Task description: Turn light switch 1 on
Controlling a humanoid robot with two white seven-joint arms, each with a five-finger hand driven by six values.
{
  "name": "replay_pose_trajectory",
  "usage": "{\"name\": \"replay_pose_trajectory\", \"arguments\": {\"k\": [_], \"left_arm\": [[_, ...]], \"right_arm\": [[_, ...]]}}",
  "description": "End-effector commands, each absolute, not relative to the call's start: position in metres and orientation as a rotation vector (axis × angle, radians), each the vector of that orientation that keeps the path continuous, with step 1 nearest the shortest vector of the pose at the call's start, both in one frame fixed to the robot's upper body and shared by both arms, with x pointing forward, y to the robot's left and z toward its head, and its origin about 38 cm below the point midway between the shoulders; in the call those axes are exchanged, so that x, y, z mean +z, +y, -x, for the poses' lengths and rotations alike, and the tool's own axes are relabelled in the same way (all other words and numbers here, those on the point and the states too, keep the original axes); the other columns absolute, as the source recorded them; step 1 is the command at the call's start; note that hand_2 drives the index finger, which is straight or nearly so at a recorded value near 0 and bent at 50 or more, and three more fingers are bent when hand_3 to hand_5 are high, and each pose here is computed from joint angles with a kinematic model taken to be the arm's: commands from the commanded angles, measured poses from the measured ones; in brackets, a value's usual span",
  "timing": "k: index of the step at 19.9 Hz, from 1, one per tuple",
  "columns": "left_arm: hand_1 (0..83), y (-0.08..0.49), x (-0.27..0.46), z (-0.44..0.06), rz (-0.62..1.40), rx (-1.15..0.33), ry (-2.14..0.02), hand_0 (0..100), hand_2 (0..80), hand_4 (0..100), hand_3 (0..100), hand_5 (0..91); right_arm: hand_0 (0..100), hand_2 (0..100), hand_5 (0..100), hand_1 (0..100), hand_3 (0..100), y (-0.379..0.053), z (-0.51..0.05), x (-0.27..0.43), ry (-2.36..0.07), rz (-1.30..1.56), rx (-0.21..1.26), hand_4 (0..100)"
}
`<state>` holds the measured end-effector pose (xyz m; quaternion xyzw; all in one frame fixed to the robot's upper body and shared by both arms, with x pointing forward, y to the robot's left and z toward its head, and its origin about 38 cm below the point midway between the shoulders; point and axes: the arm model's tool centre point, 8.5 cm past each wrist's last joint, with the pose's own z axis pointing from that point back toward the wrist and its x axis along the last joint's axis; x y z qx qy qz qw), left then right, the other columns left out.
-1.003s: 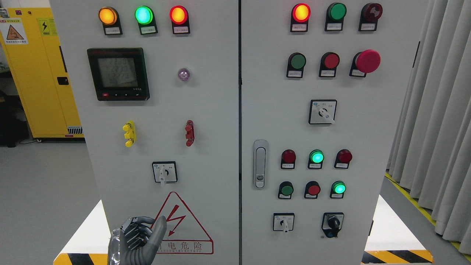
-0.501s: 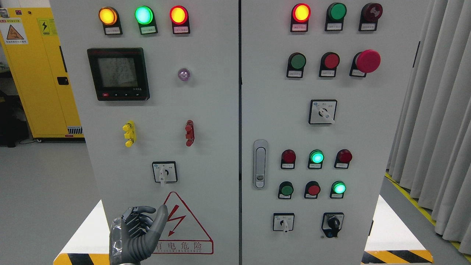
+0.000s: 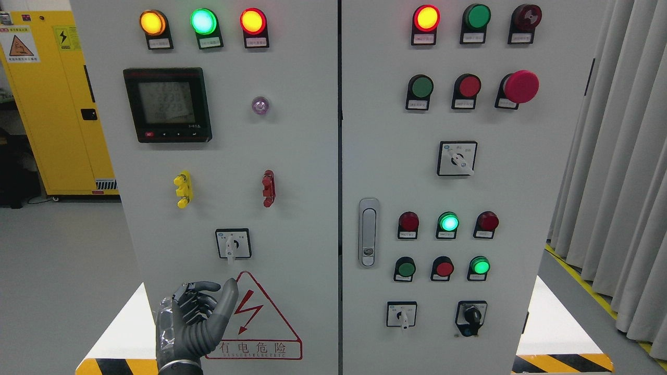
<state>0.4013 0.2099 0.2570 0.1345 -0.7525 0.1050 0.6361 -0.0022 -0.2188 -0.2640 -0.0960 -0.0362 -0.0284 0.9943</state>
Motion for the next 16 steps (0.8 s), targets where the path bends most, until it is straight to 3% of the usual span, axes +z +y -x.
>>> {"name": "replay_pose_trajectory", "arguments": {"k": [1, 16], "left_arm": [[75.0, 0.205, 0.266, -0.404, -0.299, 0.24, -1.738, 23, 57.1, 88, 85, 87.0], [74.5, 0.203, 0.278, -0.41, -0.323, 0.236, -1.73, 22, 57.1, 88, 86, 87.1]], "right_arm": [[0, 4, 0, 50, 0, -0.219, 0.002, -0.264, -0.072, 0.192, -0.057, 0], [0, 4, 0, 50, 0, -0.219, 0.002, -0.264, -0.072, 0.192, -0.057, 0]]}}
